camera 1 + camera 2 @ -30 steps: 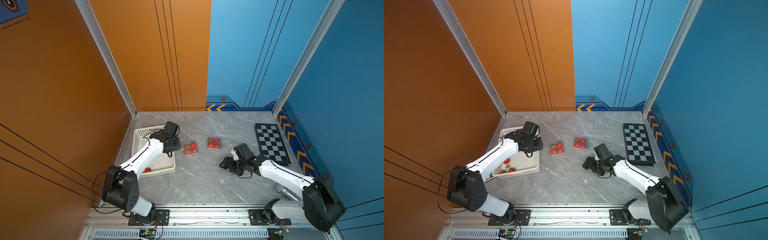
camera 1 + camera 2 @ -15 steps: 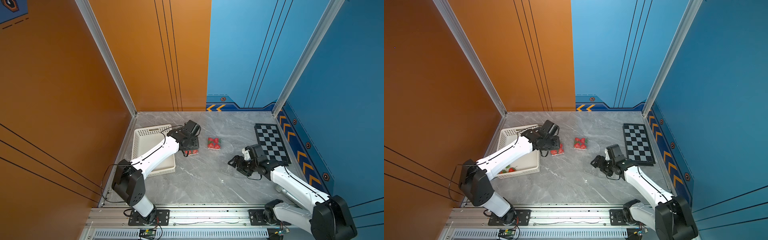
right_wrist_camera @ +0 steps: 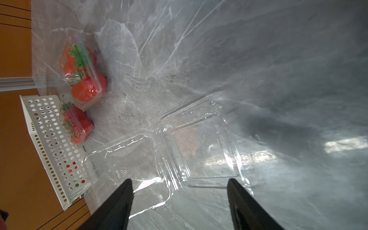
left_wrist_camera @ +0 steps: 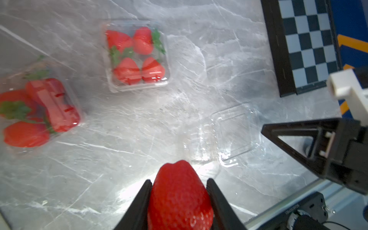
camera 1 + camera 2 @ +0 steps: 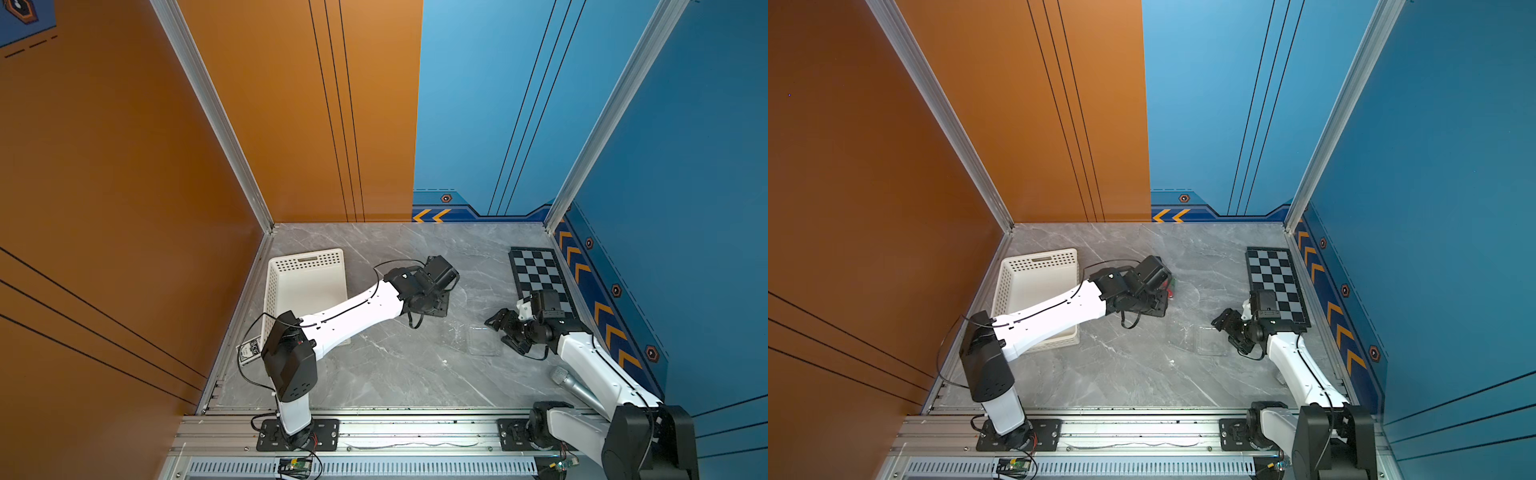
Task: Pack strawberries into containers
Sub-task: Place the strawberry in the packing box.
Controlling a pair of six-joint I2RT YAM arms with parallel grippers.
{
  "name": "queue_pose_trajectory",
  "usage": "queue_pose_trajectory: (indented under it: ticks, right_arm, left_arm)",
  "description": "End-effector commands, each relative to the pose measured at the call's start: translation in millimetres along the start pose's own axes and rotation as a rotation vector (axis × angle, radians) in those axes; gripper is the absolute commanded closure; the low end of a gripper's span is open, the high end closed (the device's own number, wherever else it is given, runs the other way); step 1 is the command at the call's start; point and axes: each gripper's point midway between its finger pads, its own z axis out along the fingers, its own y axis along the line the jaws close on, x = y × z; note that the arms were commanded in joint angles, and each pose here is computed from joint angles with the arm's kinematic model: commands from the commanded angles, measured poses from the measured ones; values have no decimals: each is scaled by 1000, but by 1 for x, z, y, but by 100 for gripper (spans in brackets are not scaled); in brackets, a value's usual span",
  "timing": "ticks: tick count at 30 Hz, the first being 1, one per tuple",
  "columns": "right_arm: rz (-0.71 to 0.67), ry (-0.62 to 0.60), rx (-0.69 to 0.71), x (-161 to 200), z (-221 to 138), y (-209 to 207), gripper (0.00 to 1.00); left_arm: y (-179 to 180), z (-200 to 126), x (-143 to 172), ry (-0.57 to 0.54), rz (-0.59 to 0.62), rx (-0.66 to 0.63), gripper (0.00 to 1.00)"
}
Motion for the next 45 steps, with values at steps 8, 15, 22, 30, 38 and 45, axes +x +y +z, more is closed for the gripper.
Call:
queue_pose_trajectory:
  ticks: [8,15,22,30,38,45]
  right_arm:
    - [-30,42,-6,1,-6,-1,24]
    - [-42,42,-16,4,-11,0,24]
    - [-50,46,-28,6,-13,2,24]
    - [-88,85,-28,14,-8,9,24]
    - [-188,158,17,32,2,19,25]
    - [-230,174,50,40,5,22,24]
  left_arm:
    - [-40,31,47,160,86,30,75]
    - [-24,63,65,231,65,-35,76]
    - [-3,87,73,274,45,-93,76]
    - [15,104,80,303,25,-147,75]
    - [27,120,82,309,12,-188,65]
    - [31,120,75,280,0,-197,48]
